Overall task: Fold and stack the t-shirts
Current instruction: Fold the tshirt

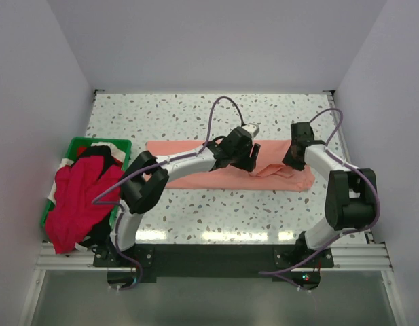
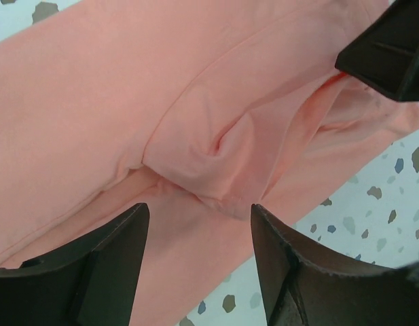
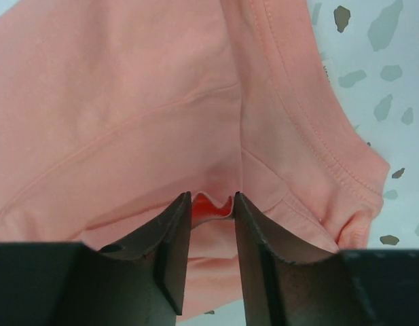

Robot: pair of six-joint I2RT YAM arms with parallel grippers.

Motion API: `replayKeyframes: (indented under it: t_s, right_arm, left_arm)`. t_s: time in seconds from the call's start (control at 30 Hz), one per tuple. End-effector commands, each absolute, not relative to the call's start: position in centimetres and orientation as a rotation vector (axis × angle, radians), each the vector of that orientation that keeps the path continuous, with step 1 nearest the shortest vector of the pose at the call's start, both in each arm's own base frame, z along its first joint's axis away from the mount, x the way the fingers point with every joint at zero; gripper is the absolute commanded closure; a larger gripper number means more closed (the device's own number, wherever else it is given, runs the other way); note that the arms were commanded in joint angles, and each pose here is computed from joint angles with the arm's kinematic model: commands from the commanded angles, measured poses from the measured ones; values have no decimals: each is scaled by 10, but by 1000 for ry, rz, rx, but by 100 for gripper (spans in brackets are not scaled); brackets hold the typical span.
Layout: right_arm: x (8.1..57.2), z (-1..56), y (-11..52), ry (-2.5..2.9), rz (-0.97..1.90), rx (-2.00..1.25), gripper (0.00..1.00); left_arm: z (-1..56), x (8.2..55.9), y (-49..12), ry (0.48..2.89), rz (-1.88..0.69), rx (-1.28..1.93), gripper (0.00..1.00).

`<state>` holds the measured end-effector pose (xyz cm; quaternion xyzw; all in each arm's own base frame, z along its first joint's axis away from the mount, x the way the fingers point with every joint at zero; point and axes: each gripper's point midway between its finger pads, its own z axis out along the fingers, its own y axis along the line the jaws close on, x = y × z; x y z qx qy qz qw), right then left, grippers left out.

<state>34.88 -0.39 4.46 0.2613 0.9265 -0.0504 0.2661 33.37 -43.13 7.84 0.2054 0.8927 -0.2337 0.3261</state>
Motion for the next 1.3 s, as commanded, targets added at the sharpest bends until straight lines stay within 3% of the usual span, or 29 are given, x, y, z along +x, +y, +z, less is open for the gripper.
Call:
replayKeyframes:
  t_s: [0.0, 0.17, 0.4, 1.27]
  right_arm:
    - [353, 67, -1, 2428, -74, 690, 67]
    - [346, 75, 8, 2410, 4, 683, 81]
    - [332, 82, 21, 2403, 105, 665, 92]
    - [306, 74, 16, 2417, 72, 653, 96]
  left_arm:
    - [93, 344, -446, 2279, -605, 559, 35]
    - [79, 342, -451, 2303, -580, 575, 40]
    - [80, 330, -453, 2309, -582, 593, 44]
    - [69, 310, -464, 2292, -670, 641, 44]
